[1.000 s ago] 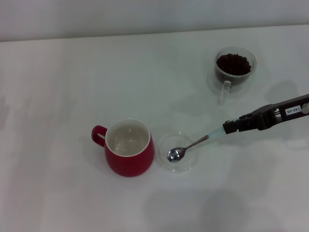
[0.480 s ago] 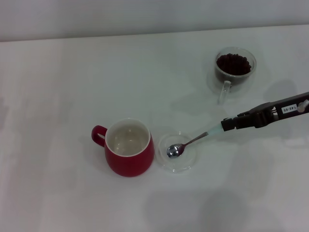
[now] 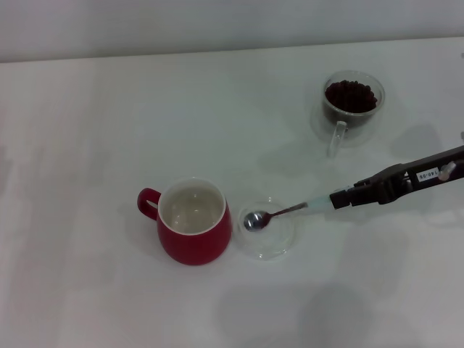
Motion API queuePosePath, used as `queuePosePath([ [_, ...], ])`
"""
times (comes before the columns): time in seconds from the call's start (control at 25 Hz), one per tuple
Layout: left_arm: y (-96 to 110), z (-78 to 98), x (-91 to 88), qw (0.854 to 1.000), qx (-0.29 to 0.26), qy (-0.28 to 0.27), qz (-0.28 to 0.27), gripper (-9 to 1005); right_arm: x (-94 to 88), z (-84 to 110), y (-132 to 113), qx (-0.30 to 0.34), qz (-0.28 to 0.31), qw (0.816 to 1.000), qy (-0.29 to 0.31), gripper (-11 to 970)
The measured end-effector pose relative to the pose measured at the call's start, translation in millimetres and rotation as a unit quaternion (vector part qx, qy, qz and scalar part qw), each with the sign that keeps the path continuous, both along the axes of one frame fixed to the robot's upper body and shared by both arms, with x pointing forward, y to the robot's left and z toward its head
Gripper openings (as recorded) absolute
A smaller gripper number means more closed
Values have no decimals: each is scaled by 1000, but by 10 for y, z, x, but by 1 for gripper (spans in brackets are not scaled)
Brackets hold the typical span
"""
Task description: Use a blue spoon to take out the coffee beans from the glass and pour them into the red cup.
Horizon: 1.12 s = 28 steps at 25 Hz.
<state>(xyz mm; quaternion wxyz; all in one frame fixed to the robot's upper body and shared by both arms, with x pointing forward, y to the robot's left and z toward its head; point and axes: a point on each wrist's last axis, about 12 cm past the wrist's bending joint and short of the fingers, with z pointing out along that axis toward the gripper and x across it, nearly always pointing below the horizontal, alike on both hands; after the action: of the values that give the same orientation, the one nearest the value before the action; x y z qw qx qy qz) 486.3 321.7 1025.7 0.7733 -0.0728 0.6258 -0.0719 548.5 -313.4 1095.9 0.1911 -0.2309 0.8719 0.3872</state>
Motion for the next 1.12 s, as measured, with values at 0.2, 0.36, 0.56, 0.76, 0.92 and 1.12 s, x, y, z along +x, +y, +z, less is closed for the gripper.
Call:
queuePosePath([
  [0.2,4,-2,-4,1000,0,0,1,892,15,-14,-9,-7,-7,1000,-3,217],
  [0.36,8,-5,-11,1000,0,1,1,892,7,-27,-29,-9,-11,1000,-4,273],
  [0.56,8,-5,-11,1000,0,1,2,893,20,-17,-79,-5,-25,999,-25,332],
  [0.76,1,-6,-10,1000,-1,1,1,893,41,64,-163,52,-61,988,-135,399],
  [0.92,0,-6,-10,1000,-1,1,0,893,26,106,-289,88,-121,955,-256,540],
  [1.12,19,-12,-11,1000,2,4,3,893,-125,-42,-488,135,-258,861,-416,745],
])
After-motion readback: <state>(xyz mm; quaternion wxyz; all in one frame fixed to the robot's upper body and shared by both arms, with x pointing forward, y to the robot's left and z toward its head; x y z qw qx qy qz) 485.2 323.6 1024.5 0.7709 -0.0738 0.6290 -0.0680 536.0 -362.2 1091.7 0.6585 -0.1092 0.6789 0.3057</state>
